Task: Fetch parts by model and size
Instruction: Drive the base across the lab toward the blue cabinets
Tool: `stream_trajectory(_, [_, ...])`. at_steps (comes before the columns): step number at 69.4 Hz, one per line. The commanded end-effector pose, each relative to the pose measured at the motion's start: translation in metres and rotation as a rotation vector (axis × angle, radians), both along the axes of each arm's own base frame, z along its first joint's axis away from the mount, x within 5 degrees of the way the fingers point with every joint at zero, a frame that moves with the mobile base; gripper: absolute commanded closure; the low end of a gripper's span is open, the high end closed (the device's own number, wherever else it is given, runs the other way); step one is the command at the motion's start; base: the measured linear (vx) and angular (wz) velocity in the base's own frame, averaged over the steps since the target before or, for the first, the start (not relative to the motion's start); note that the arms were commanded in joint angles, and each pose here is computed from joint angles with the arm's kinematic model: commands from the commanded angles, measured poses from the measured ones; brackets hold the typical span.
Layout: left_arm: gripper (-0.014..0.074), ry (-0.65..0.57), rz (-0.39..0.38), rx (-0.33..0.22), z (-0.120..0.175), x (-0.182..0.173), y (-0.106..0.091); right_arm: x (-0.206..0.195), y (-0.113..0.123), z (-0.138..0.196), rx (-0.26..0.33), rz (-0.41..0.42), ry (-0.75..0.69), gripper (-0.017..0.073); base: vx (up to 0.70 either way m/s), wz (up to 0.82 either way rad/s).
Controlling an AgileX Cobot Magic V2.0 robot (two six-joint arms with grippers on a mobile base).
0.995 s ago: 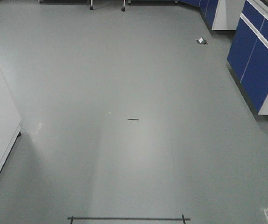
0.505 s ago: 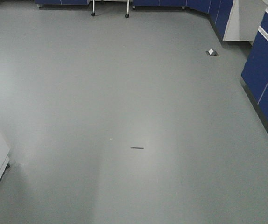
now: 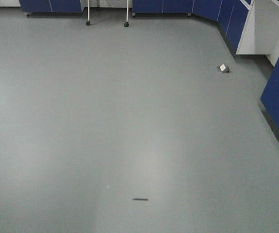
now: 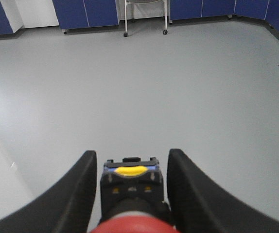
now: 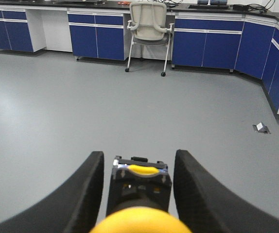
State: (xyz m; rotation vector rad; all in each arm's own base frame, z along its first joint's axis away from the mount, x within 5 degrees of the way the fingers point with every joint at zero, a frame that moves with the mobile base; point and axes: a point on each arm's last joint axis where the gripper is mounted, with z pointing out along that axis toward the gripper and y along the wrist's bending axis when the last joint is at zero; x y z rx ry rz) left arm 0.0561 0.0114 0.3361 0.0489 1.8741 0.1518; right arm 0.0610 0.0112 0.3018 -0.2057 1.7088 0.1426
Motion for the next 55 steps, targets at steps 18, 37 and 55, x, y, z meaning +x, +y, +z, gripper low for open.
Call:
stream_trajectory(18, [0.06,-0.087,-0.02,0.007,0.0136,0.0029,-0.0016,-0.0001,0.001,0.0173,0.009,0.012,-0.108,0.0564,0.6,-0.05])
stream_trajectory(37, [0.06,-0.086,-0.019,0.007,0.0135,0.0028,-0.0016,-0.0001,0.001,0.0173,0.009,0.012,-0.108,0.0564,0.6,0.01])
stream_trajectory(55, [0.06,-0.086,-0.019,0.007,0.0136,0.0029,-0.0016,-0.0001,0.001,0.0173,0.009,0.012,-0.108,0.0564,0.61,0.04])
